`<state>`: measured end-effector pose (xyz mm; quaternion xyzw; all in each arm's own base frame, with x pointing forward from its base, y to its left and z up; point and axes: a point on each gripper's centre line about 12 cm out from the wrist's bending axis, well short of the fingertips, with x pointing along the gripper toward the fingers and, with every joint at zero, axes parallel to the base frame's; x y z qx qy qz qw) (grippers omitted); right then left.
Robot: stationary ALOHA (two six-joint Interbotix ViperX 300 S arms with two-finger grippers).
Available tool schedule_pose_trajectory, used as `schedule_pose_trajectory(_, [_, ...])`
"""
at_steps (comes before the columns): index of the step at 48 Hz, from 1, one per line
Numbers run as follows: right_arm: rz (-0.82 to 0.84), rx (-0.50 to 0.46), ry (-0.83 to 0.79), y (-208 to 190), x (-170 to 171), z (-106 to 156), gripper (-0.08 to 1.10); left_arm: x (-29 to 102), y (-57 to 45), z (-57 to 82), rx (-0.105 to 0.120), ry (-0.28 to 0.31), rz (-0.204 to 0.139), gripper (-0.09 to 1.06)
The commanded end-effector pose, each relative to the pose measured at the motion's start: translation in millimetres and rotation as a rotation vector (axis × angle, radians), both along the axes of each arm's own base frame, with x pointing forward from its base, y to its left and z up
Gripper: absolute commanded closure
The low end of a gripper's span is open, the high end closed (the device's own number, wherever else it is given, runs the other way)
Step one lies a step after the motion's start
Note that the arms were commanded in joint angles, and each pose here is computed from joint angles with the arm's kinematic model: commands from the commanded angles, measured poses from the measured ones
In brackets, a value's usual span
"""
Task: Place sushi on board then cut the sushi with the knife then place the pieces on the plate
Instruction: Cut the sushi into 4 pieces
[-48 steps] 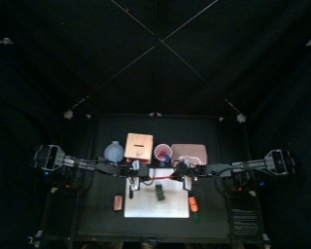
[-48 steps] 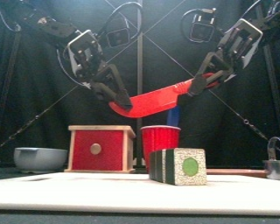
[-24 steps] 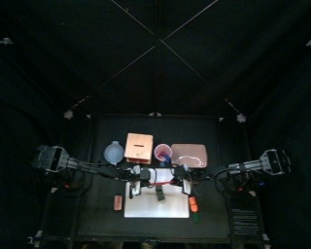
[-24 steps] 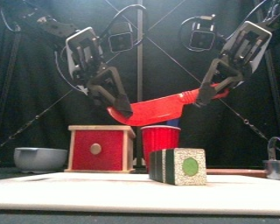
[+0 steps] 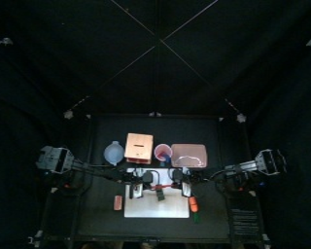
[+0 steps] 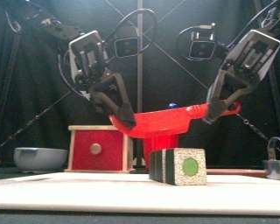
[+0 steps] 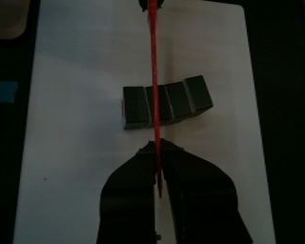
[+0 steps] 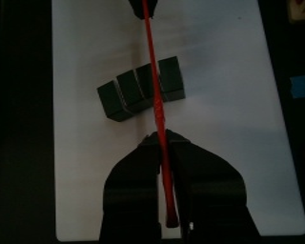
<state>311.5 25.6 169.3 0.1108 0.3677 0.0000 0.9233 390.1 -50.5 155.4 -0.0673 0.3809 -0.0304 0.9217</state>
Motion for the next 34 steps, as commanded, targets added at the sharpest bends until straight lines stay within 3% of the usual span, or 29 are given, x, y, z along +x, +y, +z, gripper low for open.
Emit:
schedule_pose_trajectory(1, [-0.009, 0.001, -0.026, -2.3, 4.0, 7.7, 0.65, 7.9, -1.5, 10.5, -0.006, -0.035, 0.001, 0.56])
schedule_pose_trajectory(34, [-0.010, -0.007, 0.006, -4.2, 5.6, -2.5, 0.65, 12.0, -1.5, -1.5, -0.009, -0.007, 0.007, 0.56])
